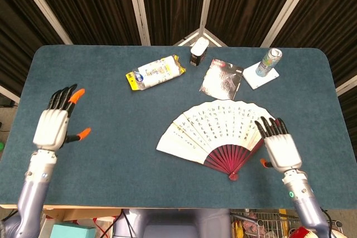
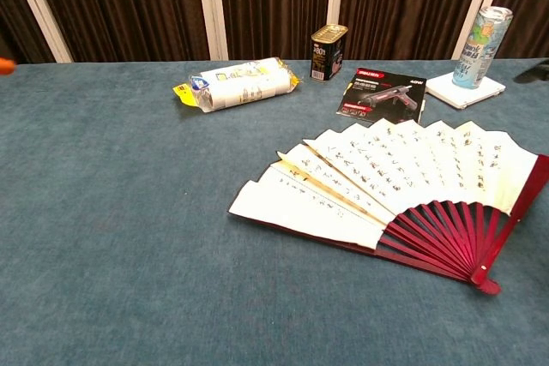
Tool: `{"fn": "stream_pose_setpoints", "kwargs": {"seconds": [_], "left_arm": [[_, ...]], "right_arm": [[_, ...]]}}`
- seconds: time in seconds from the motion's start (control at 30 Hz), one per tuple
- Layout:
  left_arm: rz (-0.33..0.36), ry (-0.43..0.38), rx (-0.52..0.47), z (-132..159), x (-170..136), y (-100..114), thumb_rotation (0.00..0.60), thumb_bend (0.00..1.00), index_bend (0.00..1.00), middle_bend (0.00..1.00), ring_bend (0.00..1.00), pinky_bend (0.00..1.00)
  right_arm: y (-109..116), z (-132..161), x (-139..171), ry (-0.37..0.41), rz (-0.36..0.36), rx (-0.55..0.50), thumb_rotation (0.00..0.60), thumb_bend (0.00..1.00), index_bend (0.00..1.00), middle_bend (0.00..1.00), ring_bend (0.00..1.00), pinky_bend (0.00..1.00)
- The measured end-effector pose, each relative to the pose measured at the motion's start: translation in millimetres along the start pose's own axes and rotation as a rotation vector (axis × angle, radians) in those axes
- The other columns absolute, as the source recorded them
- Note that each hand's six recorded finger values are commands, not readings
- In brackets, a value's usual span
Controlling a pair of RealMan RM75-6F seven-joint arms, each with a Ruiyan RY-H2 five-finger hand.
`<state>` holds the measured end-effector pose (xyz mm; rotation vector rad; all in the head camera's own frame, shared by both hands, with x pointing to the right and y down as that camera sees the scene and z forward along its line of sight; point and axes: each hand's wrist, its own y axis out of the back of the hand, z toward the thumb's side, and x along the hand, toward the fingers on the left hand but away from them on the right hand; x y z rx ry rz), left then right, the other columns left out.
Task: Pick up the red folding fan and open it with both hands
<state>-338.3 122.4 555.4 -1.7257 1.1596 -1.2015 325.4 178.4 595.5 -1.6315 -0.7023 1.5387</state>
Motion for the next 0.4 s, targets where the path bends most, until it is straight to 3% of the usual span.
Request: {"fn": "stream_pose_setpoints", "kwargs": {"seconds": [0.17,0.4], "left_arm": [[-0.036,0.014,0.032,-22,-49,2,0.6,0.02,0.09,0.0,0.0,0.0],[-0.064,0.044,0.068,-51,-111,8,0.6,0.02,0.05,0.0,0.0,0.0]], "right_arm": [[-9,-25,27,-0.111,0.023,-0.157,0.6,0.08,0.0,0.0,0.0,0.0],[-10,-37,60,-0.121,-0.016,-0.167,0.6,0.08,0.0,0.0,0.0,0.0]]}}
